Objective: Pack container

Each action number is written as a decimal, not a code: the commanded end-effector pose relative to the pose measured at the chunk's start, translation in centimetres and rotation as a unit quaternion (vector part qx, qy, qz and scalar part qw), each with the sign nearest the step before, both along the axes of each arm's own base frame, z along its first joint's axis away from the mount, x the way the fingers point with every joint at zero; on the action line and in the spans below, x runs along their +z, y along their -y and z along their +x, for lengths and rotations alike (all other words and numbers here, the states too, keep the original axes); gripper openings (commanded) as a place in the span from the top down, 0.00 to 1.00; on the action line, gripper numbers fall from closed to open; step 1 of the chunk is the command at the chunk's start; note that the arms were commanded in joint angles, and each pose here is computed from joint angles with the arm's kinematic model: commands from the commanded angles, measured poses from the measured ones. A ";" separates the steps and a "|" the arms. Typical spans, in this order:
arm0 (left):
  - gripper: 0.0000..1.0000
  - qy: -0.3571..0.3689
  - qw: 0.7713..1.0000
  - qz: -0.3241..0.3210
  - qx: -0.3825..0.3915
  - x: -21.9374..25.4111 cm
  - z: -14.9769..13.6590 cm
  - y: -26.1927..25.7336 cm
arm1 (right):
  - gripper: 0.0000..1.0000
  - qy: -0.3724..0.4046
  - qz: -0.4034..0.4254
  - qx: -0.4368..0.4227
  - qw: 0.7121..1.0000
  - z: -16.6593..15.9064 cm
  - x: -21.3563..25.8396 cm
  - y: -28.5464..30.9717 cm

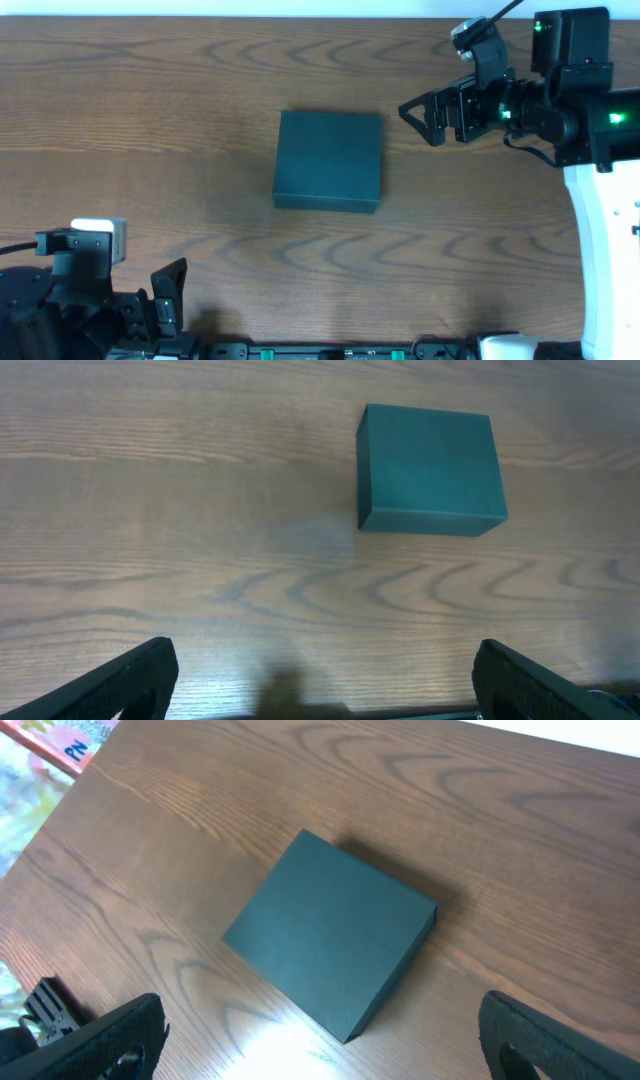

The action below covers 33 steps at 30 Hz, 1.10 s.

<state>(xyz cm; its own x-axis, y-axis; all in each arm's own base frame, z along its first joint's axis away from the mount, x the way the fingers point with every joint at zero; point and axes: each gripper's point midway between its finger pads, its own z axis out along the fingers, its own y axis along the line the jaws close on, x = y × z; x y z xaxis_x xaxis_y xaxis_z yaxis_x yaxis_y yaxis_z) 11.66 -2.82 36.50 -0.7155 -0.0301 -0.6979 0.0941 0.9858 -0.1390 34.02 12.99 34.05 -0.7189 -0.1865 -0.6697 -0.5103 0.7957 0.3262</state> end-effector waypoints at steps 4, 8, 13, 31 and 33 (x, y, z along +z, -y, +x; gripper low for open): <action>0.05 -0.010 1.000 0.007 -0.001 -0.5 -0.5 -0.2 | 0.01 0.009 0.003 0.007 1.000 -0.6 0.6 -0.3; 0.05 -0.001 1.000 0.013 0.007 -0.3 -0.8 -0.5 | 0.01 0.009 0.003 0.007 1.000 -0.6 0.6 -0.3; 0.04 0.064 0.997 0.019 0.049 1.0 -0.5 -1.7 | 0.01 0.009 0.003 0.007 1.000 -0.6 0.6 -0.3; 0.05 0.189 0.974 0.060 0.113 -9.6 5.3 -4.4 | 0.01 0.009 0.003 0.007 1.000 -0.6 0.6 -0.3; 0.05 0.196 0.973 0.058 0.111 -10.7 5.9 -4.4 | 0.01 0.009 0.003 0.007 1.000 -0.6 0.6 -0.3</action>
